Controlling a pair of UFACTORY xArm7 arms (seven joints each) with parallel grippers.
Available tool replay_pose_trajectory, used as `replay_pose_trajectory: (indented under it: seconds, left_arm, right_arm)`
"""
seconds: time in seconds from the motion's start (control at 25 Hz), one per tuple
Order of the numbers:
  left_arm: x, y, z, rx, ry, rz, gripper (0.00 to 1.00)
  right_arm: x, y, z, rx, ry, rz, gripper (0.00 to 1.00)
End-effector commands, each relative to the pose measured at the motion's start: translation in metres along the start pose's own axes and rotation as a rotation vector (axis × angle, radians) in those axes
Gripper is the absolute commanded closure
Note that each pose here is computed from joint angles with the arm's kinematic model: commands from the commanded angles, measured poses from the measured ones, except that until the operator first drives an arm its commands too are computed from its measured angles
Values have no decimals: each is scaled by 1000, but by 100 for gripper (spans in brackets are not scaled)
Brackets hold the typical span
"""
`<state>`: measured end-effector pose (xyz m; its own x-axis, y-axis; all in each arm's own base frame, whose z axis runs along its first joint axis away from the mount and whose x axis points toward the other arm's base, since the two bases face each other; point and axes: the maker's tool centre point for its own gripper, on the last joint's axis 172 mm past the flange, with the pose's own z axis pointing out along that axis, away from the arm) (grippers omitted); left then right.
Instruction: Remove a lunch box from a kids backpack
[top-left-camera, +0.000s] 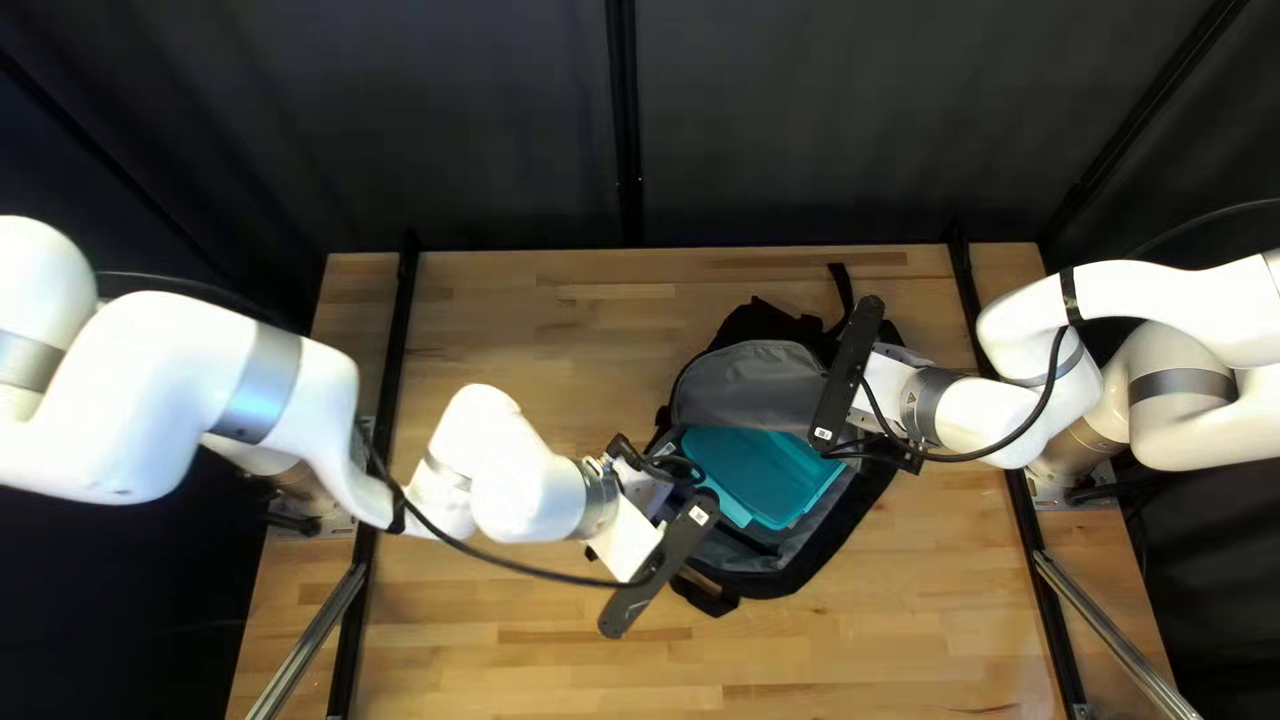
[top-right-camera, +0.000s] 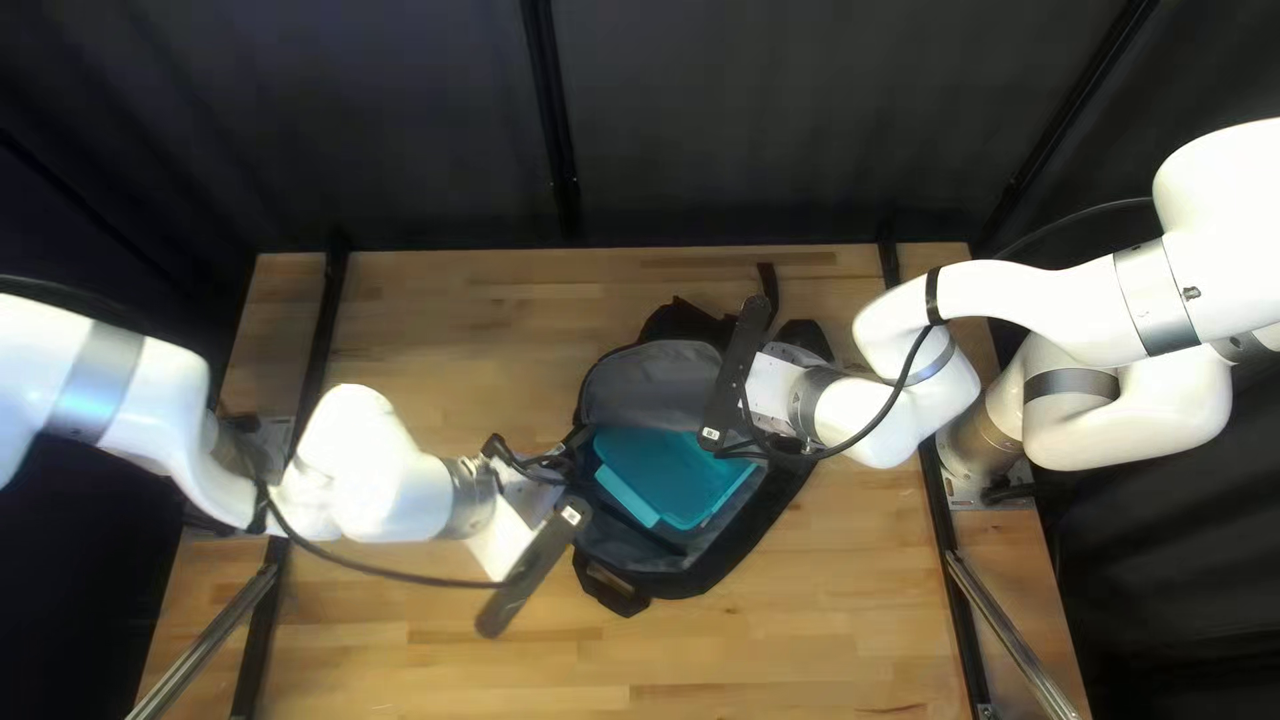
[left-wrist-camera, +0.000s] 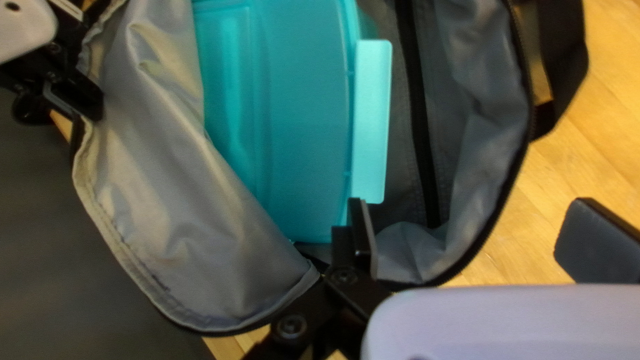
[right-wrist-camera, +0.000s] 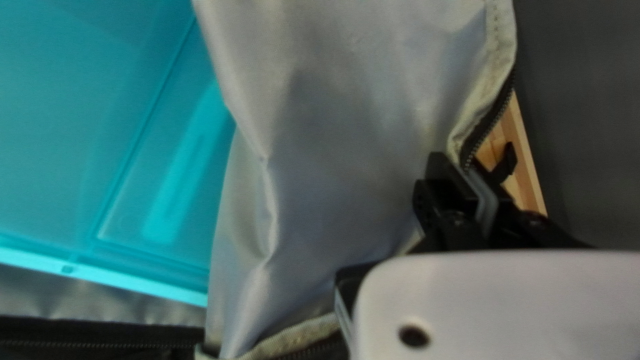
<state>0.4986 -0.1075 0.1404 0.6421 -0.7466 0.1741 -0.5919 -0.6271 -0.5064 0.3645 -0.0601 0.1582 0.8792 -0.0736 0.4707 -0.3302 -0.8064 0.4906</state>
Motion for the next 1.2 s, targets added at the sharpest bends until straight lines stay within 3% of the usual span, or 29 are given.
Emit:
replay_pose_trajectory:
  seconds: [0.04, 0.32, 0.52, 0.8, 1.2]
  left_arm:
    - [16, -17, 29, 40, -50, 11, 0]
    - [26, -23, 53, 51, -112, 69, 0]
    - [28, -21, 74, 28, -126, 68, 0]
    - [23, -18, 67, 26, -139, 73, 0]
    - [20, -28, 79, 96, -211, 161, 0]
  right_arm:
    - [0, 0, 0, 0, 0, 0, 100]
    - [0, 0, 0, 0, 0, 0, 100]
    - [0, 0, 0, 0, 0, 0, 100]
    - [0, 0, 0, 0, 0, 0, 100]
    - [0, 0, 0, 0, 0, 0, 100]
